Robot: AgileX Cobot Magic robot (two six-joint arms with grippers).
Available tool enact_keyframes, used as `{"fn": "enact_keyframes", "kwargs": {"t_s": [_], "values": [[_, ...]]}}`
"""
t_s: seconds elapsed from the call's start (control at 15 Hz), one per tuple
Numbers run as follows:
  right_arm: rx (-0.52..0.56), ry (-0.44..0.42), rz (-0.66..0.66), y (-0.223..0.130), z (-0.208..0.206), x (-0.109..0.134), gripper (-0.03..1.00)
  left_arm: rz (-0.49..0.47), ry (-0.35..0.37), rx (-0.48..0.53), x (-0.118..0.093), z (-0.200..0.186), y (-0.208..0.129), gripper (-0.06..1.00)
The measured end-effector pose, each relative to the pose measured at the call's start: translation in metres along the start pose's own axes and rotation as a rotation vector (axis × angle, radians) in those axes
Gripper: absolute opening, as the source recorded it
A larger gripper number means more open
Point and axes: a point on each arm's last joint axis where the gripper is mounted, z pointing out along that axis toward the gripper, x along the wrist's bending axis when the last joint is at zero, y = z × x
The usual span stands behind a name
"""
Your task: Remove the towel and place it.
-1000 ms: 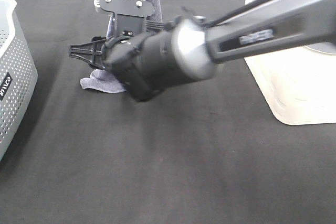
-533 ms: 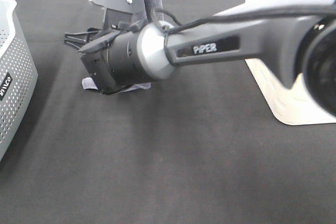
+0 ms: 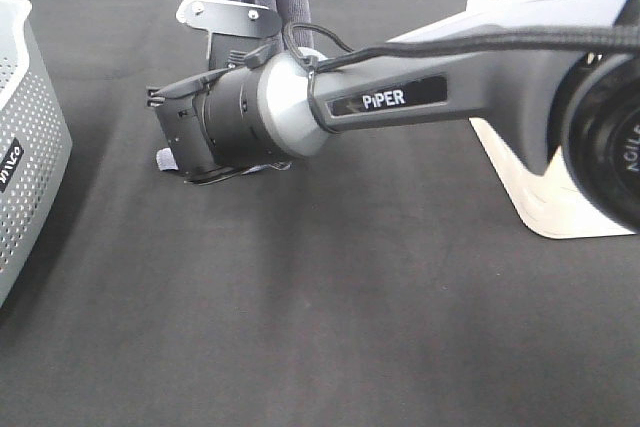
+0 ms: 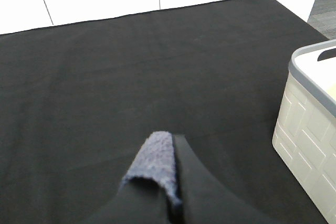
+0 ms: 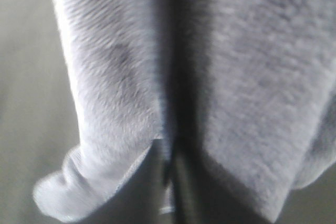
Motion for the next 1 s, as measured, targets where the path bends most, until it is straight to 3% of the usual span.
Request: {"fn": "enact_keyframes", "kwargs": {"t_s": [0.27, 0.47, 0.53, 0.73, 0.87, 1.0], "values": [[0.049, 0.153, -0.222, 0.0, -0.008, 0.008, 0.02, -0.015, 0.009, -0.004, 0.007, 0.001, 0.003, 0.0], [0.078, 0.333, -0.278, 0.016, -0.035, 0.002, 0.02, -0.068, 0.052, -0.04, 0.033, -0.001, 0.019, 0.0], [0.105, 0.418, -0.33, 0.016, -0.047, -0.008, 0.02, -0.113, 0.067, -0.061, 0.045, -0.004, 0.03, 0.0], [0.122, 0.451, -0.388, 0.028, -0.06, -0.046, 0.02, -0.21, 0.055, -0.065, 0.053, -0.007, 0.041, 0.0], [0.12, 0.489, -0.369, 0.046, -0.066, -0.08, 0.02, -0.259, 0.046, -0.071, 0.059, -0.008, 0.046, 0.0], [0.113, 0.555, -0.31, 0.064, -0.072, -0.111, 0.02, -0.376, 0.043, -0.058, 0.068, -0.006, 0.046, 0.0]]}}
